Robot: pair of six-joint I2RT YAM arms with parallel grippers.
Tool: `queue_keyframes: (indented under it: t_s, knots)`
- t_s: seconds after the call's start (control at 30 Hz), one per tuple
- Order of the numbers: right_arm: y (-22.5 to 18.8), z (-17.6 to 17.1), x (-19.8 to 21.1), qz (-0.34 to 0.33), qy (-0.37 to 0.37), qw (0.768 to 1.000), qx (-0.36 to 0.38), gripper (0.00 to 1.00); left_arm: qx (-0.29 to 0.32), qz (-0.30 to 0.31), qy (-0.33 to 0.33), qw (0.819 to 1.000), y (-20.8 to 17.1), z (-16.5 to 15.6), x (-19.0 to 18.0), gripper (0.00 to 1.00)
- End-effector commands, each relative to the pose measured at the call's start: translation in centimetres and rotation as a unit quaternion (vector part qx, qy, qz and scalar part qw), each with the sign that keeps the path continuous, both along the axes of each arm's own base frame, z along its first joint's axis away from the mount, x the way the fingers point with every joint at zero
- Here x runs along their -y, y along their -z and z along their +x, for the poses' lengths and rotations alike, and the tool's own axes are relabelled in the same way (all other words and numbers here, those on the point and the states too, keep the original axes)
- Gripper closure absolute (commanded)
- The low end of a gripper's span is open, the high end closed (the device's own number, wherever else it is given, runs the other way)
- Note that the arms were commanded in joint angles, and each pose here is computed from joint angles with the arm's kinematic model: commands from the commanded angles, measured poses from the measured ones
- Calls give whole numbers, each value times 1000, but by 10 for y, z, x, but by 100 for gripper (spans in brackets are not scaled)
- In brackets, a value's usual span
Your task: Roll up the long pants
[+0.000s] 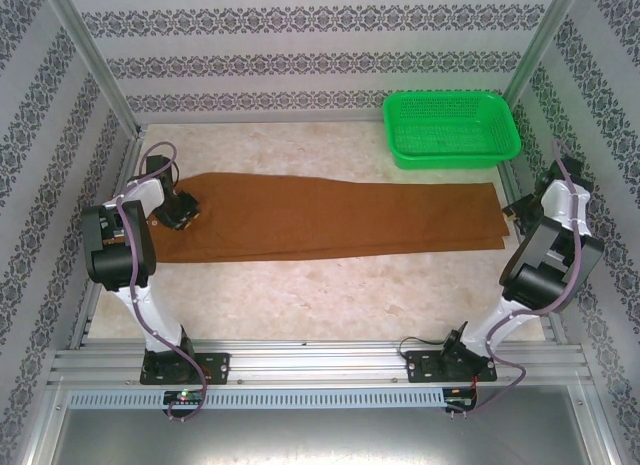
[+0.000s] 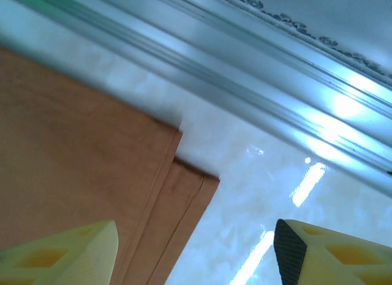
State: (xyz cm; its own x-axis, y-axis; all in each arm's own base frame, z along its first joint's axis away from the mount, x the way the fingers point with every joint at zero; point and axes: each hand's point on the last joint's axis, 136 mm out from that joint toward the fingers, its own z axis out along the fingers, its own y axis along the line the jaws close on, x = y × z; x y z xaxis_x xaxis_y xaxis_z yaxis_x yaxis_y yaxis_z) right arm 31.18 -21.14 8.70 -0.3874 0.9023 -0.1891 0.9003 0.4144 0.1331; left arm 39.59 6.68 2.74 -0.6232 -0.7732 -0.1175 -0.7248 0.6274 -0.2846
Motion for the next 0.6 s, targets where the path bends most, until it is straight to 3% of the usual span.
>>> queue_keyframes:
  t_s: [0.0,0.5,0.57]
  knots:
    - [16,12,4,6,7,1000,8,30,6,1,14,1000,-2,6,3,77]
    - [71,47,2,24,-7,1000,-4,32,14,13,29,999,-11,-2,3,77]
    - [75,50,3,21,-9,1000,-7,39,13,14,30,999,-11,-3,3,77]
